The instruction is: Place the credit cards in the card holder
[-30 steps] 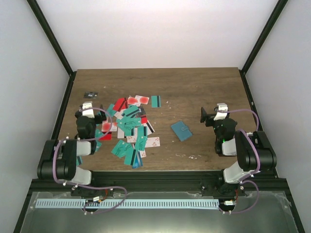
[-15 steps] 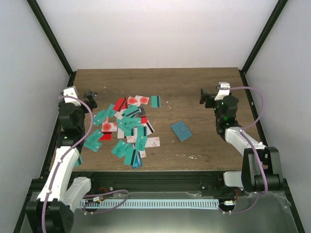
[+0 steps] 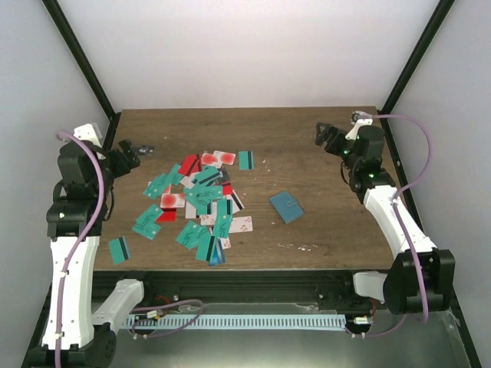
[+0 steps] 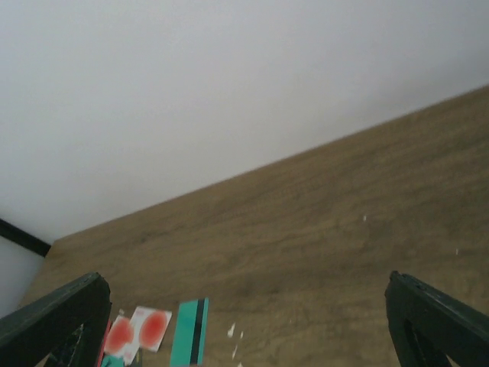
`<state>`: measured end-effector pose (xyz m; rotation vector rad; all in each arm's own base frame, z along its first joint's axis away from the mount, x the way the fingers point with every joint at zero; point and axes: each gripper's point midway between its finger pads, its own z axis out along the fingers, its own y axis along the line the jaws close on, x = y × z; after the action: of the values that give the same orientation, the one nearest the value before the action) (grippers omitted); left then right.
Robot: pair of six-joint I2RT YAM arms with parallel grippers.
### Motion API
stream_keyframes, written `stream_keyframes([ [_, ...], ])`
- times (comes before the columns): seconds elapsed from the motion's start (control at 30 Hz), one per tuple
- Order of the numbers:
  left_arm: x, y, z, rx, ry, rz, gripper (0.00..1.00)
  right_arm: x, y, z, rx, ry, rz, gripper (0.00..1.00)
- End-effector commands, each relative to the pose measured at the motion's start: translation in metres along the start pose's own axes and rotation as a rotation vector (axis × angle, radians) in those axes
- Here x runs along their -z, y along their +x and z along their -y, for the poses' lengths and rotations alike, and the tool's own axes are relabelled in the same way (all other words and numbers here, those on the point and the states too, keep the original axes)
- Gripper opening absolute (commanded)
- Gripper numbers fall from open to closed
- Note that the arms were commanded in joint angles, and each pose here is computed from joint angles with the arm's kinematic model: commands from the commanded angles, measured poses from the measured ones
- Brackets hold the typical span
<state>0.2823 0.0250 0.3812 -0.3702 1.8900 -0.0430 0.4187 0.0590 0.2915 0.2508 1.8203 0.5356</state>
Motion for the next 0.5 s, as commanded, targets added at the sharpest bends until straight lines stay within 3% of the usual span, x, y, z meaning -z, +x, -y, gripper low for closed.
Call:
stream_keyframes([
  [0.0, 0.013, 0.039, -0.005, 0.047, 0.002, -0.150, 1.00, 0.004, 0.017, -0.004, -0.037, -0.002, -0.136, 1.00],
  [0.07, 0.010, 0.056, 0.011, 0.095, 0.095, -0.220, 1.00, 0.003, 0.036, -0.001, -0.032, 0.000, -0.218, 1.00],
  [0.23, -0.011, 0.133, 0.055, 0.311, 0.313, -0.531, 1.00, 0.009, 0.090, 0.011, -0.040, -0.011, -0.392, 1.00],
  [0.47, -0.032, 0.206, 0.091, 0.392, 0.362, -0.665, 0.98, 0.016, 0.168, 0.035, -0.050, 0.010, -0.661, 0.95],
])
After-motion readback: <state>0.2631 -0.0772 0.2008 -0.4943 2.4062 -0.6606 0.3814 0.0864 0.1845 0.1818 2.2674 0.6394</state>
